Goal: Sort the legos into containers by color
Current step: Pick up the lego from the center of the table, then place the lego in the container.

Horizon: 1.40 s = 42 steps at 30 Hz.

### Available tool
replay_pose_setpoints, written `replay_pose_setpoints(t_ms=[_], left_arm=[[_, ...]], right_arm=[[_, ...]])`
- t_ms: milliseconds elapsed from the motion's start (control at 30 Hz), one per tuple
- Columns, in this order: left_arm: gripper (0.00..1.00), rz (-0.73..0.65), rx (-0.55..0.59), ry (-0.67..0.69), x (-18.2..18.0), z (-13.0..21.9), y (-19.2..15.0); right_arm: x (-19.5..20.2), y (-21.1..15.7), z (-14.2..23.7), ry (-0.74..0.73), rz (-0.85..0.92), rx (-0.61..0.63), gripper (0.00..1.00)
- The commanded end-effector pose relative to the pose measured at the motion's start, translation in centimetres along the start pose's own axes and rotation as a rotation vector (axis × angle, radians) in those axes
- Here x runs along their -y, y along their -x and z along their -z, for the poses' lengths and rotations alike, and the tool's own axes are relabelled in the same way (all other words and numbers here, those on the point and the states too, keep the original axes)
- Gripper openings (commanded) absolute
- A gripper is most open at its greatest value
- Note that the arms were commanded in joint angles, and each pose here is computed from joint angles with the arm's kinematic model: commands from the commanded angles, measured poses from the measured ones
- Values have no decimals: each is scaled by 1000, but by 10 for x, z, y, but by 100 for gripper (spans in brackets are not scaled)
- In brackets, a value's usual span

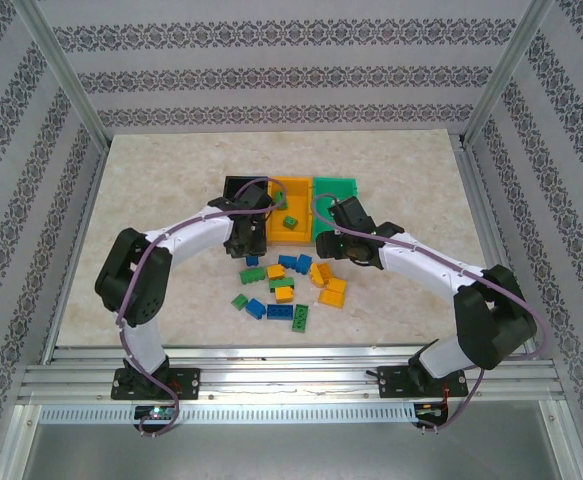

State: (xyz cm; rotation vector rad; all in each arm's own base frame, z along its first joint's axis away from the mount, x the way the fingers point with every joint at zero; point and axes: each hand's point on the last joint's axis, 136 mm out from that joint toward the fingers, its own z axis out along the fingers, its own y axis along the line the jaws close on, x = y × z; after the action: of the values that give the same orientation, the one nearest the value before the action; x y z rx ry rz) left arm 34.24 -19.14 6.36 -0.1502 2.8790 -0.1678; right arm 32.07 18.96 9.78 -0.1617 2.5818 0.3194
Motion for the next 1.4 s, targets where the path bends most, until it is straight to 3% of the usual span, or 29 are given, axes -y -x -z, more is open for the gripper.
replay_pose_setpoints(t_ms=[0, 200, 433, 533, 700, 800, 933, 1200, 1367], left_arm=[[30, -47, 112, 3, -1, 40, 25], [31, -132, 229, 81, -12, 68, 65], [35, -81, 238, 41, -27, 56, 113], [42, -76, 219, 19, -29, 46, 123], [60, -92, 188, -40, -22, 40, 126], [65, -111, 186, -76, -17, 44, 123], [65, -122, 211, -137, -12, 52, 119], [65, 33, 242, -347, -20, 62, 110], [65, 74, 250, -382, -31, 69, 105]], right_arm=[[7, 7, 10, -20, -6, 43, 55], [12, 9, 13, -27, -25, 57, 55], [15, 7, 17, -36, -33, 57, 55], [18, 4, 19, -39, -46, 57, 55], [20, -8, 18, -35, -66, 30, 55], [18, -19, 13, -14, -77, -10, 55], [17, -37, 7, 9, -80, -67, 55], [15, -71, 6, 44, -63, -181, 55], [19, -93, 10, 41, -123, -219, 56]])
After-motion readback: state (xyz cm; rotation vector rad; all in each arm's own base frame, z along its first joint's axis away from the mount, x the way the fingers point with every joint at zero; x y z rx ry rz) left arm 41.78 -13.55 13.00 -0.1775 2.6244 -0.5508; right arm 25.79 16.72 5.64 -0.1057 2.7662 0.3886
